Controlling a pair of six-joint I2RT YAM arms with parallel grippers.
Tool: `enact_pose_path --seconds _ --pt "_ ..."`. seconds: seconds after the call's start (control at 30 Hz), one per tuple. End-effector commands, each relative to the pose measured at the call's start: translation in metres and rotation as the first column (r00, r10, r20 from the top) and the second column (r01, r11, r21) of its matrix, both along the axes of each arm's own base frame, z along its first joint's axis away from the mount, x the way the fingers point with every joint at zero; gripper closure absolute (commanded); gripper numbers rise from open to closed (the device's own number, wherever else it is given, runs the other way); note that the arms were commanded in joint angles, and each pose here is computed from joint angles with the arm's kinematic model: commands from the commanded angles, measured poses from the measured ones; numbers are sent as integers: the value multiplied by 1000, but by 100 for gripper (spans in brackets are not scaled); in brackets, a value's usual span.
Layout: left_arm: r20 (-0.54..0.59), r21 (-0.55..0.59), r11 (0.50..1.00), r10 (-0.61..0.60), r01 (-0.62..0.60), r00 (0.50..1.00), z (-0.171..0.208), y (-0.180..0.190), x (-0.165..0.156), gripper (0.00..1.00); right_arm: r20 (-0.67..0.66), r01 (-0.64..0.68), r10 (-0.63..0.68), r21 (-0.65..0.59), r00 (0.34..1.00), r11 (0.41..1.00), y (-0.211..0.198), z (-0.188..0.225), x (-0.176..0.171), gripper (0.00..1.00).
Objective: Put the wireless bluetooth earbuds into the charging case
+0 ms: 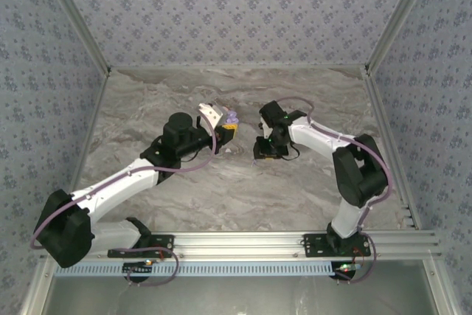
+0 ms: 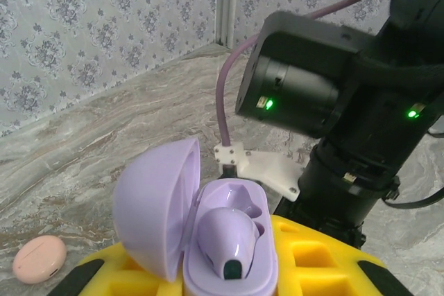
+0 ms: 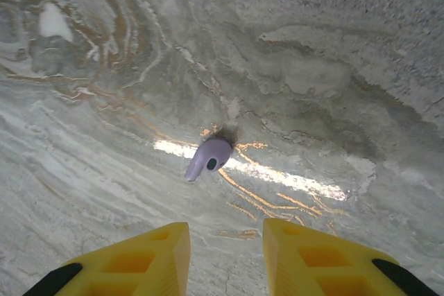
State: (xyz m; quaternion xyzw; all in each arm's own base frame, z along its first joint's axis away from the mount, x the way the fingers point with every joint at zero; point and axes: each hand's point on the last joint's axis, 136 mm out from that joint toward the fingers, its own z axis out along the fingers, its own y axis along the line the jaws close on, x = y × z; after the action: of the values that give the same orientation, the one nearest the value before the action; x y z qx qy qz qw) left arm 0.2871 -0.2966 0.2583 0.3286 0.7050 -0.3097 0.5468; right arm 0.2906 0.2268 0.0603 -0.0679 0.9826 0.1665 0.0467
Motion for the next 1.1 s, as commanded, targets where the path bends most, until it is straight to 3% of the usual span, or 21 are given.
enact_pose_path --seconds 0.0,0.47,1.07 --pt "62 -24 1000 5 -3 998 23 3 -1 93 -42 52 -52 -12 998 999 8 -1 2 66" --pt "66 -20 1000 4 -3 998 22 5 -3 93 -70 98 -107 -123 992 988 10 -19 7 69" --pt "66 -23 1000 6 -4 998 22 6 -4 93 -104 68 -86 -165 991 984 19 -37 7 69"
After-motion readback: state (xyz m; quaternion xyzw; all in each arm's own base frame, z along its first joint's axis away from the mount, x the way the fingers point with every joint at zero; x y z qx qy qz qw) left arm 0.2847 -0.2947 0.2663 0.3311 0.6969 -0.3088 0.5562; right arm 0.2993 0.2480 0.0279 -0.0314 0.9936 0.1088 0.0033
